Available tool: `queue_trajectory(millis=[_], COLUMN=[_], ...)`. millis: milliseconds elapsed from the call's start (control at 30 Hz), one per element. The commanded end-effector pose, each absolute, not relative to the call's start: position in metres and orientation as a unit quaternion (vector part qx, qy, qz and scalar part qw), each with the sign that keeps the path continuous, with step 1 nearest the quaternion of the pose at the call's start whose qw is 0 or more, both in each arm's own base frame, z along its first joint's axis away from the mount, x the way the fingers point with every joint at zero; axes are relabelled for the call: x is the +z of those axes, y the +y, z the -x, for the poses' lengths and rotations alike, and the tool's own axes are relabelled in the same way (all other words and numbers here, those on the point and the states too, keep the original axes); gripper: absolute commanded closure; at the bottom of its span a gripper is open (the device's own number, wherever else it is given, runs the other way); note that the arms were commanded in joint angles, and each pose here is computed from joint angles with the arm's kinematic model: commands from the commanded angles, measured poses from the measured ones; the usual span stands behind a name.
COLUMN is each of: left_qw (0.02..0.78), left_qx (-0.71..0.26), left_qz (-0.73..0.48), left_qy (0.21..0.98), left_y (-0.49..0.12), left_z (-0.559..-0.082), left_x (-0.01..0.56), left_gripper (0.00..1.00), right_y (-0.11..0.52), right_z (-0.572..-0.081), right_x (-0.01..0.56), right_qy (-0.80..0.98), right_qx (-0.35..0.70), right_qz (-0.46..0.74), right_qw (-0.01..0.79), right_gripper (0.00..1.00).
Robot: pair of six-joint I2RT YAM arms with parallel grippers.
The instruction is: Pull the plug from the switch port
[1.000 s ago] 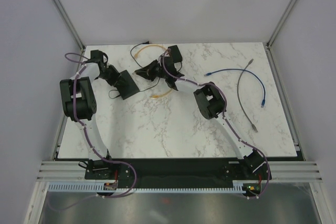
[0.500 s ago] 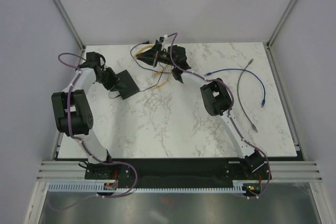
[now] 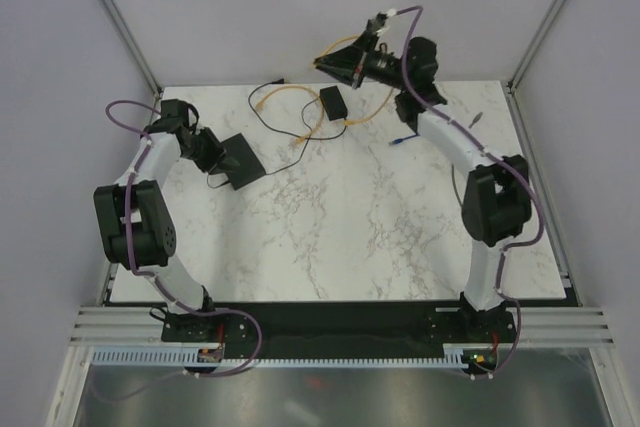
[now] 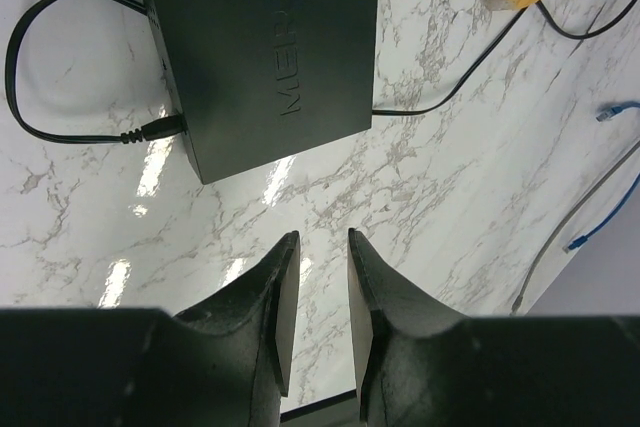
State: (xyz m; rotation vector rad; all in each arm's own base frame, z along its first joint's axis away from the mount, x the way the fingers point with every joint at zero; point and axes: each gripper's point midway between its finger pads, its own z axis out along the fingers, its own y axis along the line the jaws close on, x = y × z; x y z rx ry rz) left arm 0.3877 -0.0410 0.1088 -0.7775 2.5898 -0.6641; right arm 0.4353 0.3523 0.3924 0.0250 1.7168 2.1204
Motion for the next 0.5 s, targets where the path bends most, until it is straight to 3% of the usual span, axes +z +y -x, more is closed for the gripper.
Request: queue_trajectory(millis=[0, 233, 467], left_qw=[0.189, 0.19, 0.191], left_qx=[-0.237, -0.237, -0.237], left_qz=[0.251, 0.25, 0.25], left_qy=[0.919, 0.919, 0.919], left_y=[-0.043, -0.043, -0.044], left_z=[-0.384, -0.383, -0.383], left_x=[0.117, 0.118, 0.119], left_gripper=[0.66, 0.66, 0.66], right_y=[0.299, 0.156, 0.105], right_z=[-0.449, -0.456, -0.468], right_x=[0.358, 0.232, 0.14], right_qy=[0.722, 0.804, 0.848], right_qx=[0.634, 0.466, 0.375], right_qz=[-0.074, -0.302, -0.329], right_qw=[0.267, 0.213, 0.18], right_gripper=[1.0, 1.0, 0.98])
